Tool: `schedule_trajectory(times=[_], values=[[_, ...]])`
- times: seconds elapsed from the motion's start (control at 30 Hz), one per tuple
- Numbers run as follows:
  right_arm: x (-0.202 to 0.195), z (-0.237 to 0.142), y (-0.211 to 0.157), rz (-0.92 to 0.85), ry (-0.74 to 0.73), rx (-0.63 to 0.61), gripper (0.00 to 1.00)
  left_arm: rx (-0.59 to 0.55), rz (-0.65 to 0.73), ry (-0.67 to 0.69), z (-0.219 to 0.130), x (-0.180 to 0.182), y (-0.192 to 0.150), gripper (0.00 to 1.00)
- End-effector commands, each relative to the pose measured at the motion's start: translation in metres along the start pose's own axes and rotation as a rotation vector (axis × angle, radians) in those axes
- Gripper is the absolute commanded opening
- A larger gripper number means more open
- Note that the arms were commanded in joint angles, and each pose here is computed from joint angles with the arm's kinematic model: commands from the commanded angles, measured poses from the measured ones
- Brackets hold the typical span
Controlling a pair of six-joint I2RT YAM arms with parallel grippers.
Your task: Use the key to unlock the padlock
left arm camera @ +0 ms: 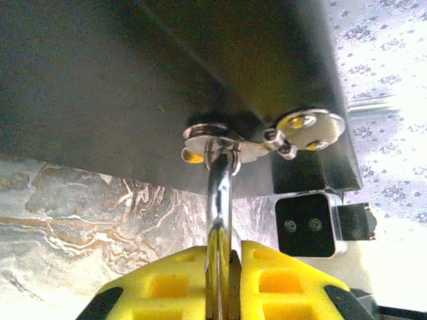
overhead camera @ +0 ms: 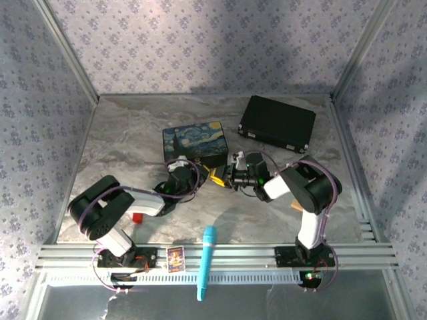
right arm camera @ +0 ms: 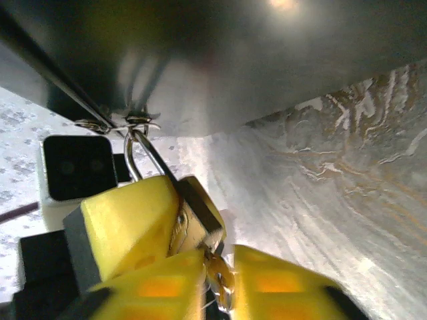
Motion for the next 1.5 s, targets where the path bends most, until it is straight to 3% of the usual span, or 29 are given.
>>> schedule_trajectory(times=[0.0,0.17,0.37,0.4,0.43,0.47,0.73,0.93,1.1,1.23,1.43,1.47], values=[[0.006,-0.008,-0.007,-0.124,-0.037,-0.023,0.43,0.137,-0.003,-0.033,0.001,-0.016,-0.017,0.00],[0.002,-0.030,-0.016,-0.227,-0.225,-0.049,0.48,0.128,-0.042,0.017,0.000,-0.008,-0.018,0.00],[0.028,-0.051,-0.044,-0.695,-0.580,-0.024,0.55,0.137,-0.067,0.083,-0.007,-0.005,-0.017,0.00],[0.030,-0.052,-0.047,-0.757,-0.609,-0.014,0.68,0.141,-0.072,0.087,-0.007,-0.006,-0.017,0.00],[0.034,-0.052,-0.050,-0.816,-0.632,-0.011,0.98,0.147,-0.081,0.090,-0.007,-0.006,-0.017,0.00],[0.036,-0.052,-0.052,-0.864,-0.664,-0.001,0.99,0.154,-0.089,0.096,-0.007,-0.007,-0.017,0.00],[0.040,-0.022,-0.068,-1.270,-0.724,0.047,0.79,0.203,-0.105,0.150,-0.005,-0.009,-0.019,0.00],[0.033,-0.003,-0.073,-1.352,-0.673,0.021,0.65,0.205,-0.100,0.161,-0.010,-0.012,-0.018,0.00],[0.038,0.004,-0.071,-1.383,-0.648,0.013,0.45,0.217,-0.105,0.153,-0.010,-0.011,-0.019,0.00],[0.033,0.009,-0.069,-1.379,-0.668,0.039,0.38,0.221,-0.096,0.138,-0.010,-0.015,-0.018,0.00],[0.024,0.011,-0.066,-1.371,-0.663,0.054,0.35,0.228,-0.088,0.119,-0.013,-0.019,-0.017,0.00],[0.024,0.012,-0.066,-1.371,-0.661,0.052,0.30,0.229,-0.082,0.116,-0.013,-0.020,-0.017,0.00]])
Point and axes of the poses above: each hand's point on the last joint's axis, 136 mm out from that joint toward the fingers, its own z axis out along the fingers, its own x axis along the line the jaws close on, y = z × x, the point moved 10 cm from there along -z, back along the fingers, and after that the axes turned 8 degrees about z, right-handed, at the moved point
